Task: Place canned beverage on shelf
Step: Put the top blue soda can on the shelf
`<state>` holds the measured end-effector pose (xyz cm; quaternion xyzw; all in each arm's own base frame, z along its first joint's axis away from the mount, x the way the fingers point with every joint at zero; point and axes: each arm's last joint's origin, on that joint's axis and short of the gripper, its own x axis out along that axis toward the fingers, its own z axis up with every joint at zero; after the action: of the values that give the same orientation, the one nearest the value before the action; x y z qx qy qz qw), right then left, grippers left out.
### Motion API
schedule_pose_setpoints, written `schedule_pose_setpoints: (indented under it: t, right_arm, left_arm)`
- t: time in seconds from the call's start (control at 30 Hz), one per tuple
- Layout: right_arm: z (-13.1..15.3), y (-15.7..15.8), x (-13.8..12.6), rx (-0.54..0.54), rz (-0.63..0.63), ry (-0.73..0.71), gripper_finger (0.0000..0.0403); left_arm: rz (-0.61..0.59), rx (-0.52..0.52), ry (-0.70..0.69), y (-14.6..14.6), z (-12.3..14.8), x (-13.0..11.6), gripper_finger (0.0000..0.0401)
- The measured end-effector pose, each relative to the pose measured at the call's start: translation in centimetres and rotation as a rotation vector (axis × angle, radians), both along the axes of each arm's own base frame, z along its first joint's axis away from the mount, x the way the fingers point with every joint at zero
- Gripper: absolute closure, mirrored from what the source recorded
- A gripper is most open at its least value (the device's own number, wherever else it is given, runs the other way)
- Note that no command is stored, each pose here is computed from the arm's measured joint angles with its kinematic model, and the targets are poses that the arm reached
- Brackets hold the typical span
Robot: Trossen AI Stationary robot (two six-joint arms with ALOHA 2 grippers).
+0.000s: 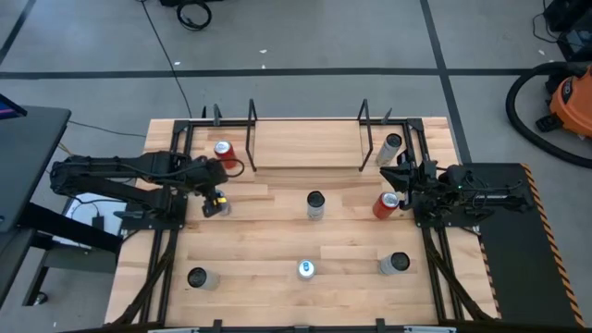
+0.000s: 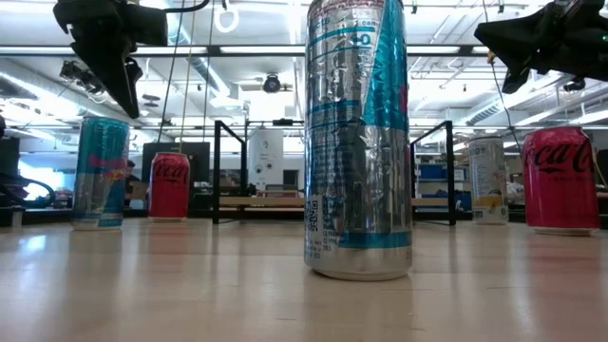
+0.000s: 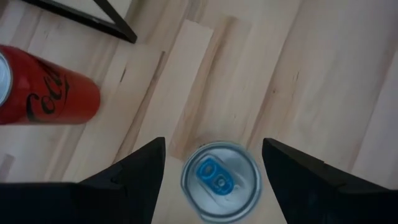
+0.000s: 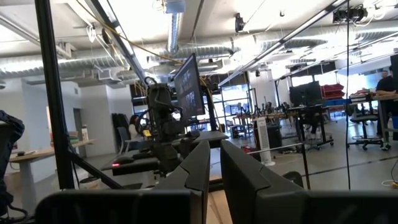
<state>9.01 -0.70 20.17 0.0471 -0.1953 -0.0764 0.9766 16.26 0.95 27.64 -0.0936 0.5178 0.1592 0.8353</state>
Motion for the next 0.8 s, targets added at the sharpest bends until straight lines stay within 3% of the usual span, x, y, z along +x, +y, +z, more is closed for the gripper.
schedule_pose_setpoints:
  t: [0.8]
  right_arm:
    - [0.0,0.0,0.0,0.0,0.0,0.0,0.0355]
  left_arm:
    - [0.011,-0.009,-0.009,0.0,0.06,0.05,0.0131]
